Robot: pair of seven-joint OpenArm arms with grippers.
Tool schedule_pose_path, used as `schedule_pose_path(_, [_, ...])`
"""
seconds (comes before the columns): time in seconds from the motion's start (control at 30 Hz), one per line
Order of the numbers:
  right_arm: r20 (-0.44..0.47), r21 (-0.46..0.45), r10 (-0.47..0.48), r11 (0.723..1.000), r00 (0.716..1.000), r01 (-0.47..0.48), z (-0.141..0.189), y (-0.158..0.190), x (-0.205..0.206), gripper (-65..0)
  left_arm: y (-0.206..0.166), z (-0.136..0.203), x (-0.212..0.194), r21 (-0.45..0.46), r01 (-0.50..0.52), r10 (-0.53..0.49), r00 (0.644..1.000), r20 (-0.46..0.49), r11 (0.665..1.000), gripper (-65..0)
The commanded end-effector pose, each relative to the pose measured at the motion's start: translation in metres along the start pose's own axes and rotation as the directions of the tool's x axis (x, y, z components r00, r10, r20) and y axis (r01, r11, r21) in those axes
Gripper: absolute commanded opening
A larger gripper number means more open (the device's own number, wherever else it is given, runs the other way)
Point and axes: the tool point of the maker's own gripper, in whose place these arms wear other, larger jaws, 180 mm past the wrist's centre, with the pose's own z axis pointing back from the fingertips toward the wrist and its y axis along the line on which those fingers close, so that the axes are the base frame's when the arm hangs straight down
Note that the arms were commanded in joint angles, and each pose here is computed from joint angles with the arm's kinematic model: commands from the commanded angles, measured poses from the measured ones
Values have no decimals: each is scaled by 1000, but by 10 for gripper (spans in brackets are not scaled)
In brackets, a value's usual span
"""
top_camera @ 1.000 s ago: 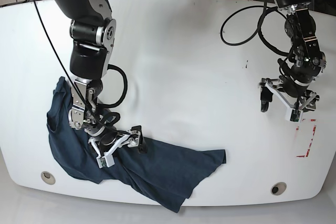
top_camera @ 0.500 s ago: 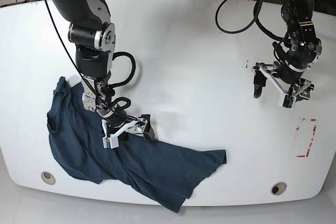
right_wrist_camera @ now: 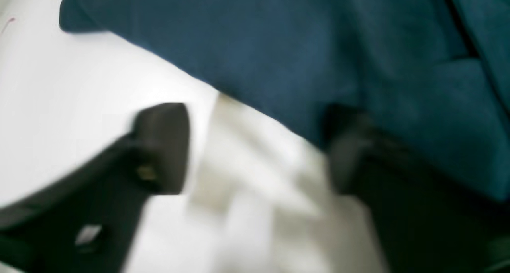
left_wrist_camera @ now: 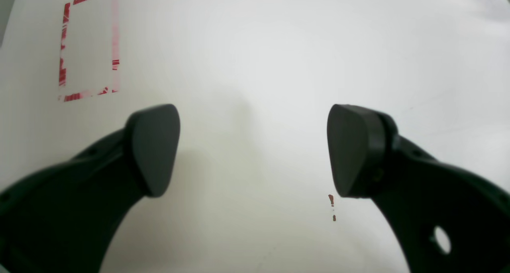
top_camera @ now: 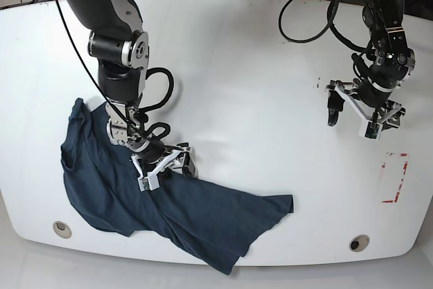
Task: Layout the t-shirt on the table in an organized manner, then fold the t-shirt properly
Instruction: 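Lower the right gripper onto the shirt body and grasp the fabric, then drag the grasped fabric with the right gripper toward the collar, spreading the shirt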
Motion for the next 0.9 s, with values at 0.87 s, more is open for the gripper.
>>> schedule_pose_path(0.87, [-95, 23, 452, 892, 887, -452, 64, 79, 2, -296, 4, 2, 17, 9, 7, -8, 998, 54, 1000, -103])
